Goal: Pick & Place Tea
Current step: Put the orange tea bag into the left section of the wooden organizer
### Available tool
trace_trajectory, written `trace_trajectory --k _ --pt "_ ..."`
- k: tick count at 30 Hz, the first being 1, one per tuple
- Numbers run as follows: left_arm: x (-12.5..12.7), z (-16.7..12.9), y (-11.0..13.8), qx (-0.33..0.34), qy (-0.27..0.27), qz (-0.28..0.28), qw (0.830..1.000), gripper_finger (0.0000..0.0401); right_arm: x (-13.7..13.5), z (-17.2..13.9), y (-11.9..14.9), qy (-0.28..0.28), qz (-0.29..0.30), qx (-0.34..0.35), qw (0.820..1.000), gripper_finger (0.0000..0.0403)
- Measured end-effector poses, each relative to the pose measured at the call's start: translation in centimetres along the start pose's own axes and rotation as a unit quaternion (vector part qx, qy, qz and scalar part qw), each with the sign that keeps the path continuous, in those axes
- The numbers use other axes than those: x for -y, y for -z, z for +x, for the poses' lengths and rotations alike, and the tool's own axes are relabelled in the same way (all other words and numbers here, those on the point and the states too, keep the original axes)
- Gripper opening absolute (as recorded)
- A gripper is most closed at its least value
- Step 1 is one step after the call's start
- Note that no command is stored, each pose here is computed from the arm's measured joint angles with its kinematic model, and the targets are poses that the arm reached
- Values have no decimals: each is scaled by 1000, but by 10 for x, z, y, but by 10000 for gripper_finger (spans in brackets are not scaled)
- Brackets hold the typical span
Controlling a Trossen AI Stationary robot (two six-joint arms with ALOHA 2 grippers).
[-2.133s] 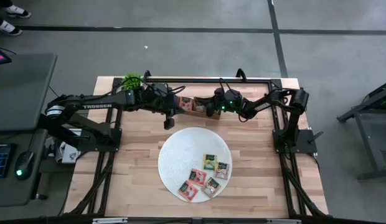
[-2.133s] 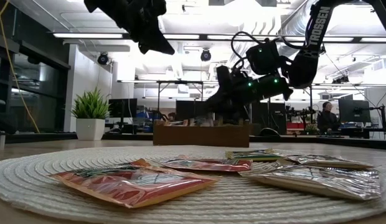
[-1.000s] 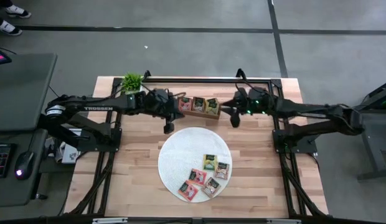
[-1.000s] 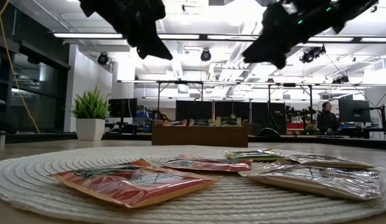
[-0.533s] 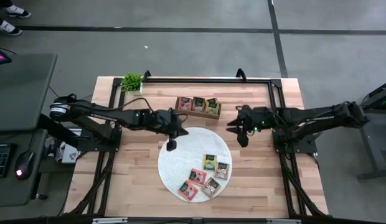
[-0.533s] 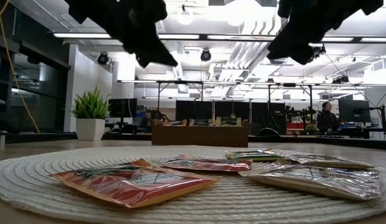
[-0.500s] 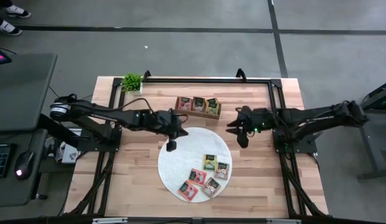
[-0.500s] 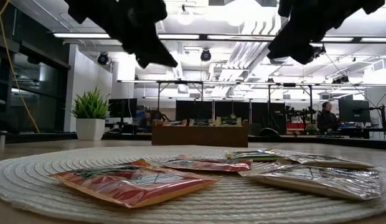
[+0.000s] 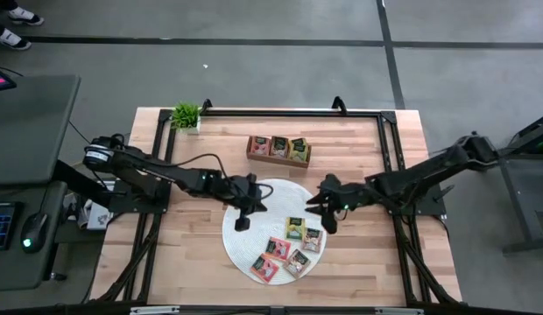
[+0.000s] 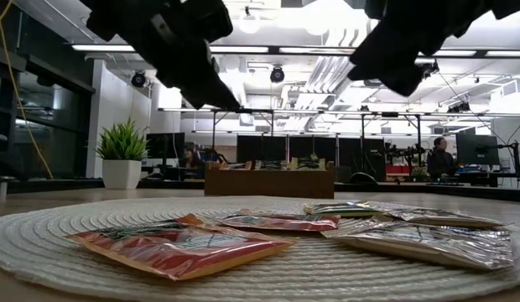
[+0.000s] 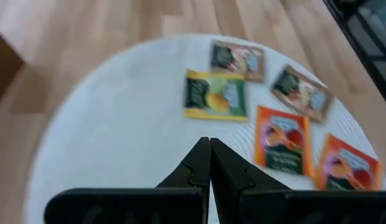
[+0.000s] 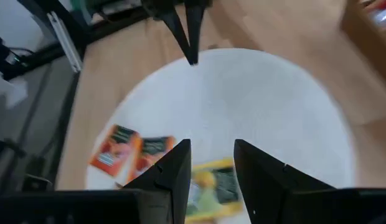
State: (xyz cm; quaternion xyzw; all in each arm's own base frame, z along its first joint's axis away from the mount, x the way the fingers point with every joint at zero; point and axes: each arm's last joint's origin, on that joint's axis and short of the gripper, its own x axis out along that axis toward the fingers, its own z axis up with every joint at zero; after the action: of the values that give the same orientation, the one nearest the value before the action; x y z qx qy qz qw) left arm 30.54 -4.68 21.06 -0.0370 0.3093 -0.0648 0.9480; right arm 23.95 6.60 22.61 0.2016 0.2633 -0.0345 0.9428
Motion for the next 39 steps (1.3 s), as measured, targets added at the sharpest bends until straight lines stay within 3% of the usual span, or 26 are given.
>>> trace_trajectory --k 5,14,17,20,28,39 --pt "11 0 5 -20 22 16 999 1 -22 26 3 -8 -4 -28 1000 107" --pt "22 1 23 -61 35 52 996 1 -68 77 1 17 -68 -117 991 38" --pt "29 2 34 -75 44 55 995 1 -78 90 6 22 -64 -137 988 8" --pt "36 2 45 -84 55 47 994 1 -82 99 16 30 -47 -155 986 5" --pt "42 3 40 -25 90 -4 996 1 -87 110 35 46 -19 -162 985 1" --pt "50 24 48 -26 98 -125 987 1 -85 120 46 46 -58 -180 981 0"
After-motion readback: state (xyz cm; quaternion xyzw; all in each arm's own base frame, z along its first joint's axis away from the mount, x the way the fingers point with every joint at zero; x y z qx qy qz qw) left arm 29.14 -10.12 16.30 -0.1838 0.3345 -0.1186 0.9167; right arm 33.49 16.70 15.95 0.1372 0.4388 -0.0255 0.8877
